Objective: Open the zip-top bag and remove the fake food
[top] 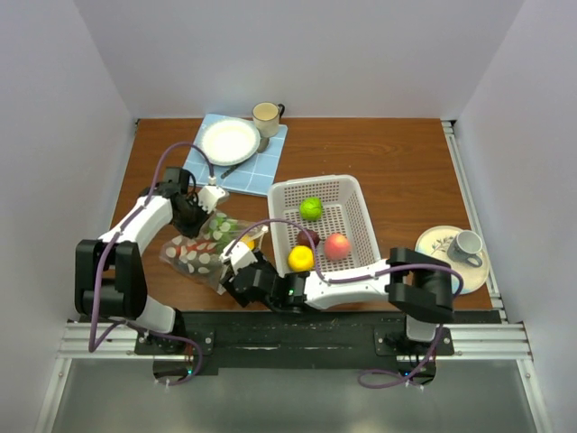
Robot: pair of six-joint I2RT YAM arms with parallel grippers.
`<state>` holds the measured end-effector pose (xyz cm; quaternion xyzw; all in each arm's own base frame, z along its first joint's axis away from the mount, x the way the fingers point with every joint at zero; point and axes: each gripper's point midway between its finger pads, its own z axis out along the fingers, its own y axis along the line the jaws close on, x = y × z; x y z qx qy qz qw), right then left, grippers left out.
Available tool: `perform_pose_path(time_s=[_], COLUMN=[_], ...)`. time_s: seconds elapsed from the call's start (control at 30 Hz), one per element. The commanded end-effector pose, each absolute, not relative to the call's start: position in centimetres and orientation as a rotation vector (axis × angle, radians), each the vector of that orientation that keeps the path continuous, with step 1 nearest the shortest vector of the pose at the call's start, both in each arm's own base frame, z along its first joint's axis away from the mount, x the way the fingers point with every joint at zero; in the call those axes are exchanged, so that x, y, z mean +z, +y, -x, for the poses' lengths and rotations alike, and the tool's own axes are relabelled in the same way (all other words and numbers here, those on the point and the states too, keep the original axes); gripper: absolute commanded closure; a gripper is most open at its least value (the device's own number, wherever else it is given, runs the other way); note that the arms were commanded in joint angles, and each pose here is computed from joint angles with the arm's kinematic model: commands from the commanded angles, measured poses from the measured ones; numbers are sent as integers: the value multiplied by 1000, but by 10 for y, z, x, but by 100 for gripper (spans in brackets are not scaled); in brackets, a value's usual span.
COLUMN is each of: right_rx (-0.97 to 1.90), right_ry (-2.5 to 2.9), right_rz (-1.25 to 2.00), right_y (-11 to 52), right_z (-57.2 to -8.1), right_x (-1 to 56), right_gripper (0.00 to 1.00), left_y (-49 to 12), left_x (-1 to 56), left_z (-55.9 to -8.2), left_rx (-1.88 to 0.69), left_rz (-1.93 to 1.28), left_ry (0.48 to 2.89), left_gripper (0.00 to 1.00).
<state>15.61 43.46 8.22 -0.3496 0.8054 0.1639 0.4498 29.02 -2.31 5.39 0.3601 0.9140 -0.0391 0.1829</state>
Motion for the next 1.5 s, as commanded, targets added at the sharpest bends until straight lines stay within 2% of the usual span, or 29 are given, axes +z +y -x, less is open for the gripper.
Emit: perform_pose_path(time_s=[0.0, 0.3, 0.5, 0.9, 1.3, 1.37, 1.4, 1.47], right_rx=[440, 333, 407, 473, 448, 445, 450, 456], right_ry=[1983, 1960, 1997, 2013, 2058, 2067, 2069, 2061], right_rz=[803, 718, 569, 646, 682, 693, 696, 691], right_y=[456, 469, 449, 476, 484, 487, 487, 485], right_z=[-163, -206, -244, -238, -234, -232, -232, -232], right_x=[89, 86, 92, 77, 49, 44, 44, 49], right_gripper=[27, 27, 34, 41, 37, 41, 52, 62], left_y=[-18, -15, -11, -14, -19, -19, -19, -18], left_x=[51, 46, 41, 39, 43, 43, 43, 45], left_z=[-301, -296, -293, -296, -297, -295, -296, -297], left_rx=[-44, -31, -5, -32, -67, -72, -70, -63], left_rz=[-1029, -1058, -1081, -1075, -1071, -1071, -1072, -1074], left_ry=[2544, 2546, 2546, 2553, 2544, 2548, 2546, 2540], left_gripper=[100, 100, 100, 100, 100, 100, 100, 100])
